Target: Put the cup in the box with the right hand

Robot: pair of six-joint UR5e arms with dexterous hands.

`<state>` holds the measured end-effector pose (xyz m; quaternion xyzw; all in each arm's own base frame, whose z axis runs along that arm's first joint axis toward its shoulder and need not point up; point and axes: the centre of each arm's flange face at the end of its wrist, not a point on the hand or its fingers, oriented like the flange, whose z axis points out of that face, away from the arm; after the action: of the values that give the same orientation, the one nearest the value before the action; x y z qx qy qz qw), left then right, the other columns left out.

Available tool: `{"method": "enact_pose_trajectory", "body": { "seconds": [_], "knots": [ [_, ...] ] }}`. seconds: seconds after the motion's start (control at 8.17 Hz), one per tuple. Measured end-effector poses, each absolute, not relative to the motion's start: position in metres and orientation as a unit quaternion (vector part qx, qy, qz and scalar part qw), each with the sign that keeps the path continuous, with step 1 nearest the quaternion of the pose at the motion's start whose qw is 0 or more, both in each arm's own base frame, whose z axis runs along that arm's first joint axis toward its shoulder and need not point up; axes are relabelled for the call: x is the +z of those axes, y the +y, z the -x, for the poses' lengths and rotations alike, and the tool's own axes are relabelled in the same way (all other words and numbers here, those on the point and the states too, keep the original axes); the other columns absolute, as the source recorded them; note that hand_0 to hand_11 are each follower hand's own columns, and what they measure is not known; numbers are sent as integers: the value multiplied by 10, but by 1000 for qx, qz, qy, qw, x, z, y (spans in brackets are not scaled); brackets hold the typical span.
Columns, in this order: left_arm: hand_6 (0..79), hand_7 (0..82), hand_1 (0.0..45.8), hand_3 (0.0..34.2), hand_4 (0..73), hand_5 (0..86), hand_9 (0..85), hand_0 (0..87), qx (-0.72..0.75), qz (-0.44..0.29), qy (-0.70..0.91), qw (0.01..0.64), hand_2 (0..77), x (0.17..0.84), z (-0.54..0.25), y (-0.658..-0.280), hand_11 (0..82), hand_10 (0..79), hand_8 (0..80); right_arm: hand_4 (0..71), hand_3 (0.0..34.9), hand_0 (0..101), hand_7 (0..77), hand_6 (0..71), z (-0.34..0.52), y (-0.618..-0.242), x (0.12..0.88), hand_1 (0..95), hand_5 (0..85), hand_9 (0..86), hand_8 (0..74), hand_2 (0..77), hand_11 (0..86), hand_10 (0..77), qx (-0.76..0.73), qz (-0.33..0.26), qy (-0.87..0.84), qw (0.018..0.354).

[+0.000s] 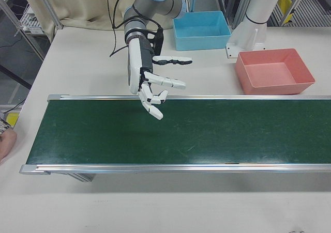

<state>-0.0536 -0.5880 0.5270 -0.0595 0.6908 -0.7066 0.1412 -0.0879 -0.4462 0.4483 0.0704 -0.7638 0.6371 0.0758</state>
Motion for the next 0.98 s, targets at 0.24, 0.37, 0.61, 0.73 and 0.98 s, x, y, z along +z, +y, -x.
{"method": "enact_pose_trajectory", "body": {
  "seconds": [0.24, 0.37, 0.61, 0.73, 0.98],
  "knots": [
    [0, 0, 5, 0, 0, 0, 5, 0, -707, 60, 691, 141, 5, 527, 54, -588, 0, 0, 0, 436, 0, 582, 698, 180, 87, -446, 448, 185, 71, 229, 71, 60, 196, 125, 637, -71, -764, 75],
    [0, 0, 5, 0, 0, 0, 5, 0, -707, 60, 691, 141, 5, 527, 54, -588, 0, 0, 0, 436, 0, 581, 698, 180, 87, -446, 448, 185, 71, 229, 71, 60, 196, 125, 637, -71, -764, 75],
    [0, 0, 5, 0, 0, 0, 5, 0, -707, 60, 691, 141, 5, 527, 54, -588, 0, 0, 0, 436, 0, 583, 698, 175, 87, -446, 448, 185, 71, 224, 71, 49, 196, 125, 637, -71, -764, 75],
    [0, 0, 5, 0, 0, 0, 5, 0, -707, 59, 691, 141, 5, 527, 54, -588, 0, 0, 0, 436, 0, 582, 698, 180, 87, -446, 448, 191, 71, 229, 71, 49, 196, 125, 637, -71, -764, 75],
    [0, 0, 5, 0, 0, 0, 5, 0, -707, 60, 691, 141, 5, 527, 54, -588, 0, 0, 0, 436, 0, 583, 698, 180, 87, -446, 448, 191, 71, 224, 71, 49, 196, 125, 637, -70, -764, 75]
  ]
}}
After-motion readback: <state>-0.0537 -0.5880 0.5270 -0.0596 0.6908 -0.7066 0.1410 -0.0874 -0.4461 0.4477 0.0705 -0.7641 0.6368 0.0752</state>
